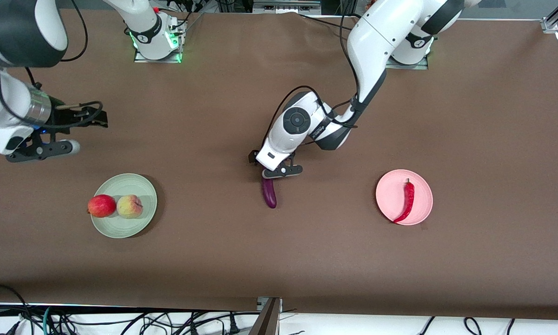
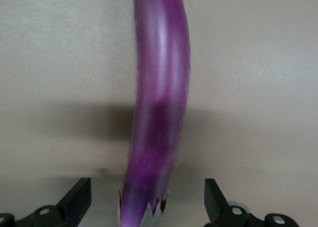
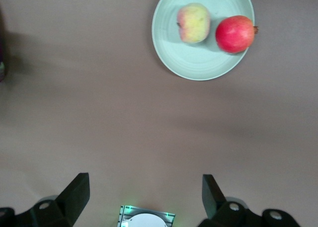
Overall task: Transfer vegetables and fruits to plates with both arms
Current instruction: 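Grasp the purple eggplant with the left gripper and lift it, then carry the eggplant to the pink plate and lower it beside the chili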
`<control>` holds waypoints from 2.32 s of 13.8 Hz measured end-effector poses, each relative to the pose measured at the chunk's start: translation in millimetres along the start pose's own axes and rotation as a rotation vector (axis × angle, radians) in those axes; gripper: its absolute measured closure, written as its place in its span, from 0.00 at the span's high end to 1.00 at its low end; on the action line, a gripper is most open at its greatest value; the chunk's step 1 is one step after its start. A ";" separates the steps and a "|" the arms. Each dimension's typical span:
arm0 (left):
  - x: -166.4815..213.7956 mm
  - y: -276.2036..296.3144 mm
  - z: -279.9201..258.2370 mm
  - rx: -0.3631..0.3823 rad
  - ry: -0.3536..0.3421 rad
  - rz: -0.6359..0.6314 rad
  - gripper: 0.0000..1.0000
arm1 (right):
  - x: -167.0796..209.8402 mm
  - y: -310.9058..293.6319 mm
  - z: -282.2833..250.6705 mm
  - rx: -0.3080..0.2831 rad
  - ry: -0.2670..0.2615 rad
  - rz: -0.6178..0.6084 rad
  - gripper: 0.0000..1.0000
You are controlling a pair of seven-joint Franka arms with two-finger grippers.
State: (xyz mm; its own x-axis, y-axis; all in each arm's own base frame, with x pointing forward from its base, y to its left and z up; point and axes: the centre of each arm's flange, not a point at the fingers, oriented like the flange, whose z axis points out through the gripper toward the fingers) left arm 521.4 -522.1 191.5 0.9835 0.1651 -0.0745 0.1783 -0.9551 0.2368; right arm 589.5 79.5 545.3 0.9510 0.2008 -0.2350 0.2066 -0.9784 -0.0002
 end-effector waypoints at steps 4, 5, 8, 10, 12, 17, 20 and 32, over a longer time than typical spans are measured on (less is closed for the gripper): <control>-1.6 -1.7 8.1 0.021 0.016 0.031 0.93 | -26.9 25.4 -35.1 -0.018 0.075 0.045 1.00; 0.2 -3.0 7.9 0.023 0.018 0.031 0.86 | -36.2 36.2 -44.0 -0.015 0.093 0.061 1.00; 14.2 -12.1 4.6 0.025 0.028 0.078 0.50 | -50.5 49.4 -51.5 -0.011 0.108 0.063 1.00; 42.0 -28.1 -7.3 0.016 0.047 0.096 0.37 | -49.0 43.0 -47.8 -0.011 0.101 0.056 1.00; 83.2 -54.6 -34.5 -0.006 0.038 0.068 0.37 | -47.3 33.9 -46.5 -0.011 0.099 0.070 1.00; 177.9 -176.5 -137.4 -0.094 -0.138 0.118 0.33 | -41.9 32.7 -44.2 -0.013 0.109 0.073 1.00; 222.3 -290.8 -181.1 -0.098 -0.201 0.213 0.33 | -39.1 33.1 -42.3 -0.013 0.110 0.073 1.00; 222.2 -382.5 -168.9 0.064 -0.317 0.409 0.33 | -36.9 33.5 -41.4 -0.015 0.112 0.074 1.00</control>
State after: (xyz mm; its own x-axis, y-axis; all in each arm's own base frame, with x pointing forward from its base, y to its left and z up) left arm 677.1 -78.6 248.0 0.9125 -0.2978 -0.2805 -0.2304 -0.9407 0.2492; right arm 570.8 41.3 594.2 0.9834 0.1327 -0.1237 0.1372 -0.9902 0.0280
